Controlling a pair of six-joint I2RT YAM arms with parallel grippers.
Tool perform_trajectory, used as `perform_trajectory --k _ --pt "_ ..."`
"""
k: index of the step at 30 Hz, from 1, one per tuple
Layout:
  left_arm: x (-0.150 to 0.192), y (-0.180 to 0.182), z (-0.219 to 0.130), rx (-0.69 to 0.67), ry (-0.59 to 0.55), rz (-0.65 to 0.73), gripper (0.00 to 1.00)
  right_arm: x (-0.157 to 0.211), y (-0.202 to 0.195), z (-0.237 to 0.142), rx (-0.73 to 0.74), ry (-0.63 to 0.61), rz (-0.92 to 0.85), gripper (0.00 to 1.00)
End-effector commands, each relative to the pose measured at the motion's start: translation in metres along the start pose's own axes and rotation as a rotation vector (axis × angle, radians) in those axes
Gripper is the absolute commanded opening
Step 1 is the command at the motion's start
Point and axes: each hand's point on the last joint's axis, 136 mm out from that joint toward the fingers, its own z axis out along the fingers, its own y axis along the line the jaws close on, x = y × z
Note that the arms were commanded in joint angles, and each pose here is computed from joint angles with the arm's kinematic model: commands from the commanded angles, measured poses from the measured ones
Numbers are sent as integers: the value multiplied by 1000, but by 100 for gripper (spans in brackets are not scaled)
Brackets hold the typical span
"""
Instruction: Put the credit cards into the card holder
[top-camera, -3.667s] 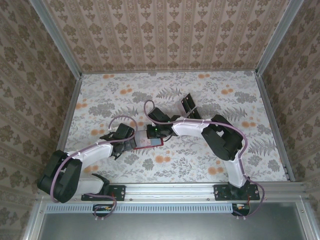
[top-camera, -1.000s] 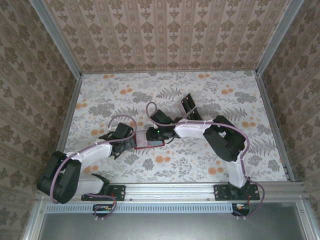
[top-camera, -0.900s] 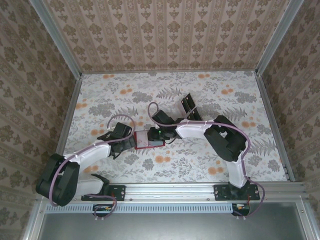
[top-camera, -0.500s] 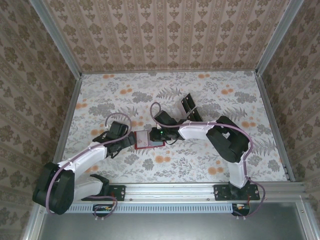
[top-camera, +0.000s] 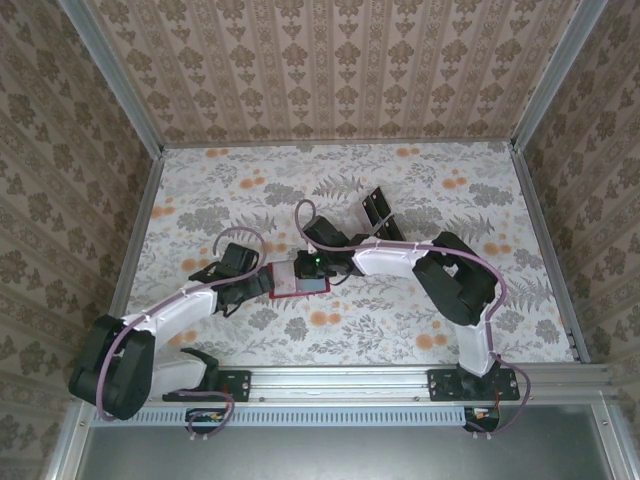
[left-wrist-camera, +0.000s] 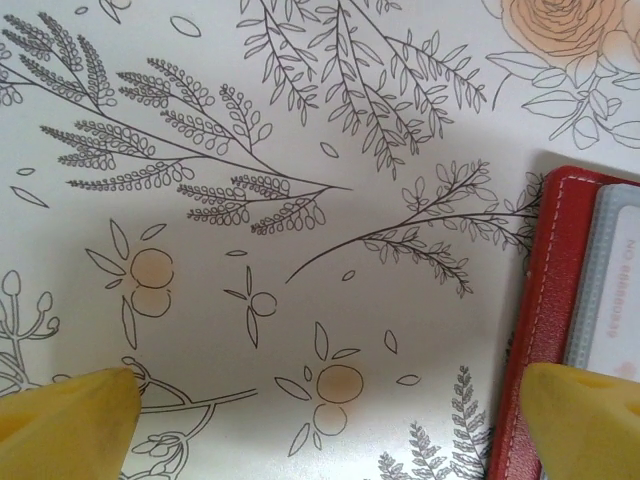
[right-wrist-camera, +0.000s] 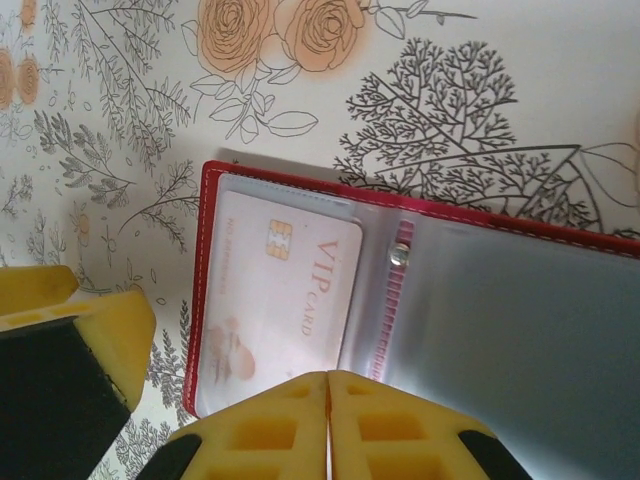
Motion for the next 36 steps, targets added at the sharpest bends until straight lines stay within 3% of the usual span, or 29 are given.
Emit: perform_trajectory --k 1,26,36 --pt "0 10 0 -51 3 6 100 9 -3 11 14 51 -7 10" --pt "19 11 30 -92 83 28 100 17 18 33 -15 101 -22 9" --pt "19 11 29 -88 76 32 100 3 24 3 -31 29 -26 11"
